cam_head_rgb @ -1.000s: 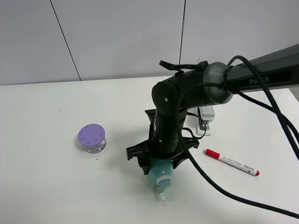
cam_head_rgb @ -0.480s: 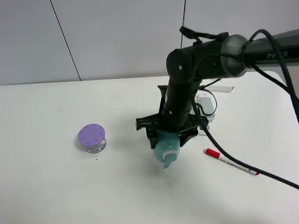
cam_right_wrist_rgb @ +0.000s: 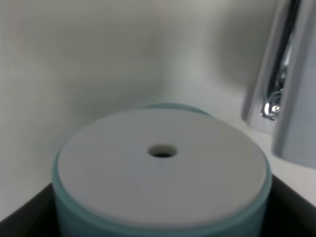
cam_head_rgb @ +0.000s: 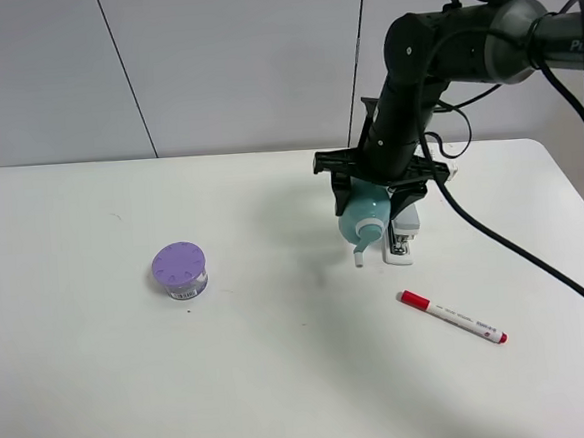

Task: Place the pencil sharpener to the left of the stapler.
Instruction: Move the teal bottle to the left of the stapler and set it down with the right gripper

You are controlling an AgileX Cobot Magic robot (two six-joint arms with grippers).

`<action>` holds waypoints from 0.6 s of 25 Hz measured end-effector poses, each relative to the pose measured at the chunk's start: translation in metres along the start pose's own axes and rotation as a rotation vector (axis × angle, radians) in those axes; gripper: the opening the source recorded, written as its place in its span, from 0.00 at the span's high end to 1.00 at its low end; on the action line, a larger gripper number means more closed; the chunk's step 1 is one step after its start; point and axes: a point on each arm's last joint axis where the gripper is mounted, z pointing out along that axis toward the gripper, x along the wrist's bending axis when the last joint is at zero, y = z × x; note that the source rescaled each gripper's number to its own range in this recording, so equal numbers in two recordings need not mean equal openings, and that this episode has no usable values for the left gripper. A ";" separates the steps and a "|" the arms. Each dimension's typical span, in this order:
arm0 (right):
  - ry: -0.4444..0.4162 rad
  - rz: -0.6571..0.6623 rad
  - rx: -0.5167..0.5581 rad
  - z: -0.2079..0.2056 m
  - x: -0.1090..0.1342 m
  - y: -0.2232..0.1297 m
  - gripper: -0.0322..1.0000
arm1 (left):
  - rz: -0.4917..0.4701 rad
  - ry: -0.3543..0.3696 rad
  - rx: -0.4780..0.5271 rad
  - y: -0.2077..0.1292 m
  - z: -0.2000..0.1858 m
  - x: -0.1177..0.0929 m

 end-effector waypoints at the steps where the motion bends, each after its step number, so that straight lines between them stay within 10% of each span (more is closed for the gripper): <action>1: -0.001 0.006 -0.002 0.005 -0.002 0.003 0.95 | 0.000 0.000 0.000 0.000 0.000 0.000; 15: 0.015 0.004 -0.020 0.045 0.017 0.047 0.95 | 0.000 0.000 0.000 0.000 0.000 0.000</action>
